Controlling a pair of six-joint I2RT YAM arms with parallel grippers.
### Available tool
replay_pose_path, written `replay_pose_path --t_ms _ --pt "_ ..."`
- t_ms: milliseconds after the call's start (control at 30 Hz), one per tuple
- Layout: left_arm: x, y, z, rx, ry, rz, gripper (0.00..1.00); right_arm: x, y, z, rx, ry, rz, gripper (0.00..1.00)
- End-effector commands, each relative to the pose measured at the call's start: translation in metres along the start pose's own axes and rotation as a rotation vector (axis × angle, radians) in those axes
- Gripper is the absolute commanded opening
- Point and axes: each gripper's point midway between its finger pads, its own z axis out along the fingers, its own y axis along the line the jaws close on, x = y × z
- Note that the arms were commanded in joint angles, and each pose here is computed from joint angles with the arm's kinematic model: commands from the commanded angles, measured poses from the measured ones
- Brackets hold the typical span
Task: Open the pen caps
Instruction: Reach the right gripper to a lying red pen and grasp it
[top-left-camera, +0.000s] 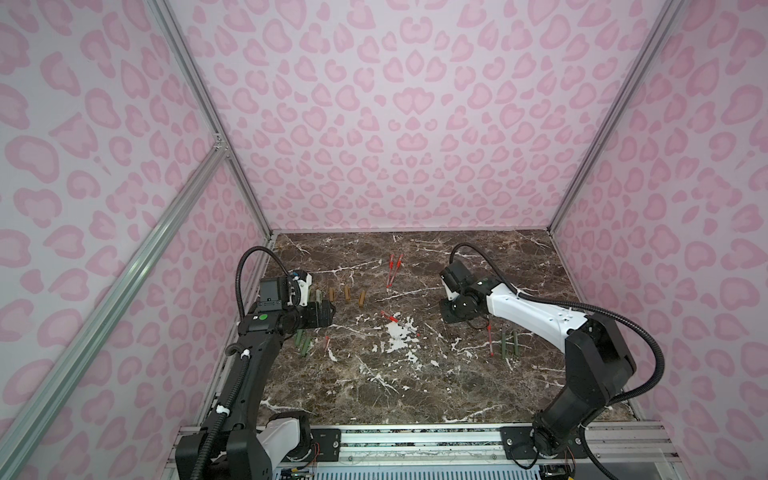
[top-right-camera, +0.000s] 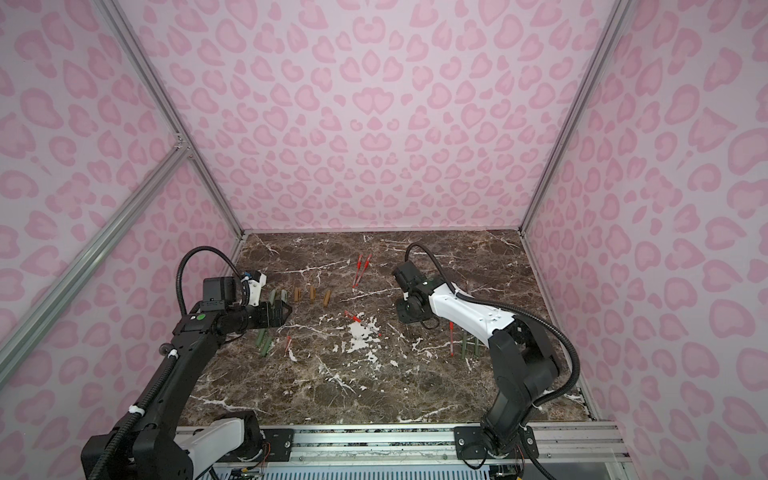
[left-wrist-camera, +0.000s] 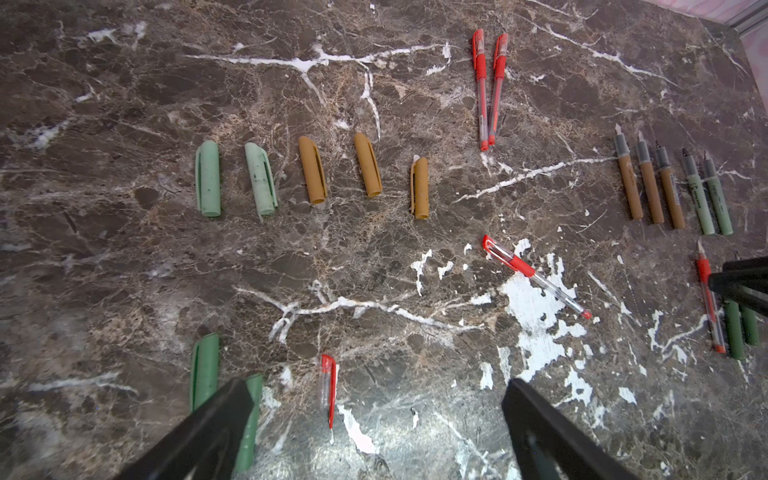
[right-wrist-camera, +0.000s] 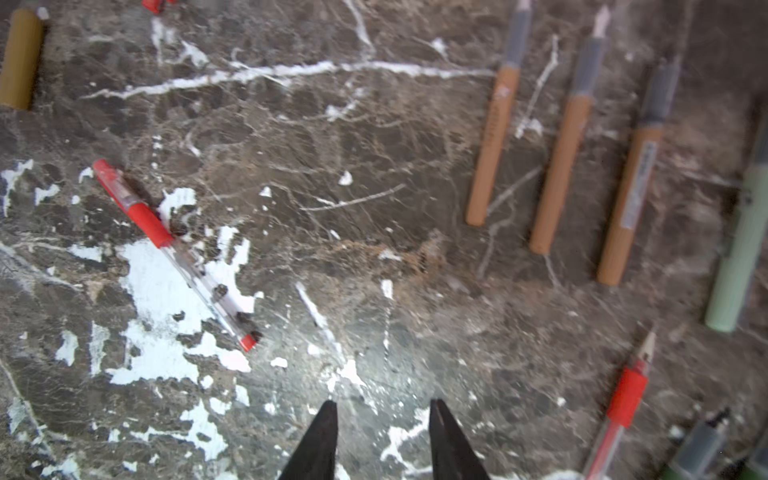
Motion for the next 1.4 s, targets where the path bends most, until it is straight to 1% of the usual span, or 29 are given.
replay_pose_path --t_ms 0,267,367,467,833,967,1067,1167,1300,1367 --pt "-0.009 -0.004 -0.004 0.019 -0.040 0.009 0.98 -0.004 0.026 0.010 -0.043 0.016 -0.067 0.42" --pt "-0.007 -0.005 -0.004 0.023 -0.037 0.009 0.98 -0.022 0.085 0.036 -0.092 0.054 -0.197 0.42" --pt "-0.010 -0.003 -0.007 0.007 -0.040 0.005 0.98 -0.023 0.099 0.047 -0.091 0.080 -0.235 0.39" --pt "-0.008 -0.005 -0.006 0.020 -0.046 0.008 0.98 -0.023 0.108 0.058 -0.099 0.098 -0.257 0.37" --pt "-0.009 -0.004 -0.007 0.014 -0.040 0.000 0.98 -0.008 0.114 0.081 -0.110 0.169 -0.281 0.31" --pt "-0.008 -0.006 -0.006 0.032 -0.045 0.004 0.98 -0.003 0.114 0.092 -0.110 0.188 -0.288 0.30" --pt "-0.009 -0.003 -0.007 0.015 -0.039 -0.003 0.98 0.002 0.112 0.097 -0.110 0.203 -0.285 0.25" --pt "-0.008 -0.005 -0.006 0.032 -0.048 0.001 0.98 0.005 0.113 0.102 -0.118 0.204 -0.281 0.22" --pt "-0.010 -0.003 -0.007 0.017 -0.039 -0.010 0.98 0.010 0.110 0.105 -0.103 0.222 -0.297 0.13" --pt "-0.011 -0.005 -0.007 0.031 -0.050 -0.004 0.98 0.011 0.110 0.104 -0.104 0.214 -0.301 0.09"
